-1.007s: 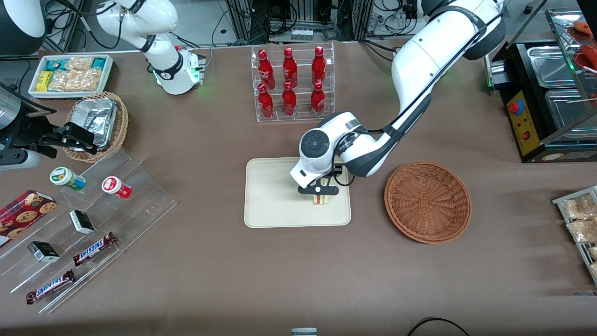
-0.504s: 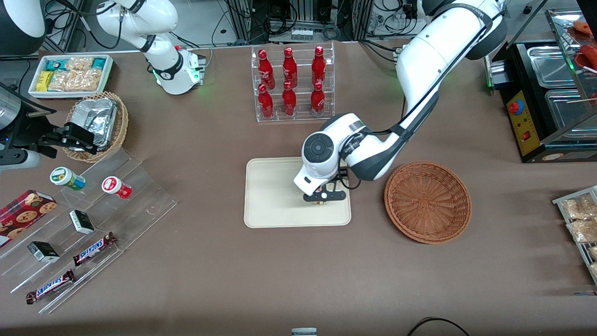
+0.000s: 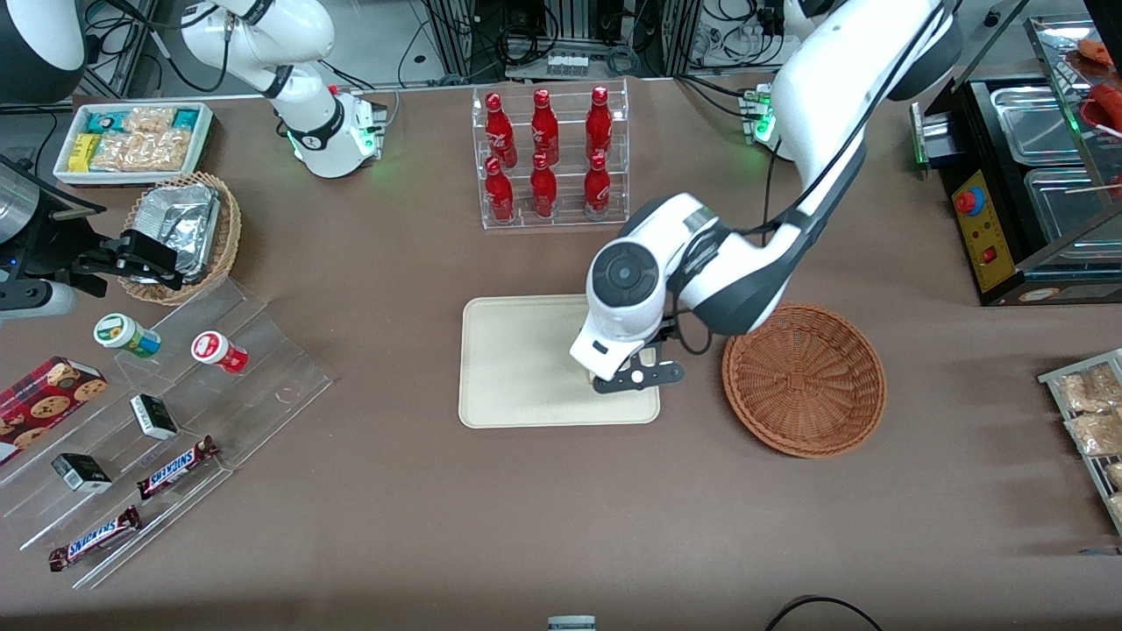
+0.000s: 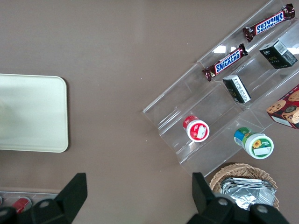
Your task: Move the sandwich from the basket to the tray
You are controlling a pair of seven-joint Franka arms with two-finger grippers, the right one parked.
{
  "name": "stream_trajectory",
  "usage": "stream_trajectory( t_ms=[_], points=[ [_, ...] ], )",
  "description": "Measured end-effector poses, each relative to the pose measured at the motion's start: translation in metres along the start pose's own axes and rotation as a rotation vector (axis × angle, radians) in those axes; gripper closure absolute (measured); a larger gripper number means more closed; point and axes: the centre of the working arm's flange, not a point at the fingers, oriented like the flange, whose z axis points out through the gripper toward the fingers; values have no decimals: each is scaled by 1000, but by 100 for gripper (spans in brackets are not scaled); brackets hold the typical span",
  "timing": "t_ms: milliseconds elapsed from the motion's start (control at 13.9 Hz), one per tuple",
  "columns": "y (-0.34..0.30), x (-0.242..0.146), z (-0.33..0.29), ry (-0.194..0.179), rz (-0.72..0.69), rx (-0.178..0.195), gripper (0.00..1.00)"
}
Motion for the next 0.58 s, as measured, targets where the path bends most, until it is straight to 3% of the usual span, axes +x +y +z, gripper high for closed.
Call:
stream_trajectory(
  t_ms=[216,576],
  points=[
    [-13,6,-56,62,-32,-39,0],
    [-39,-1,-109,112,-64,-23,0]
  ],
)
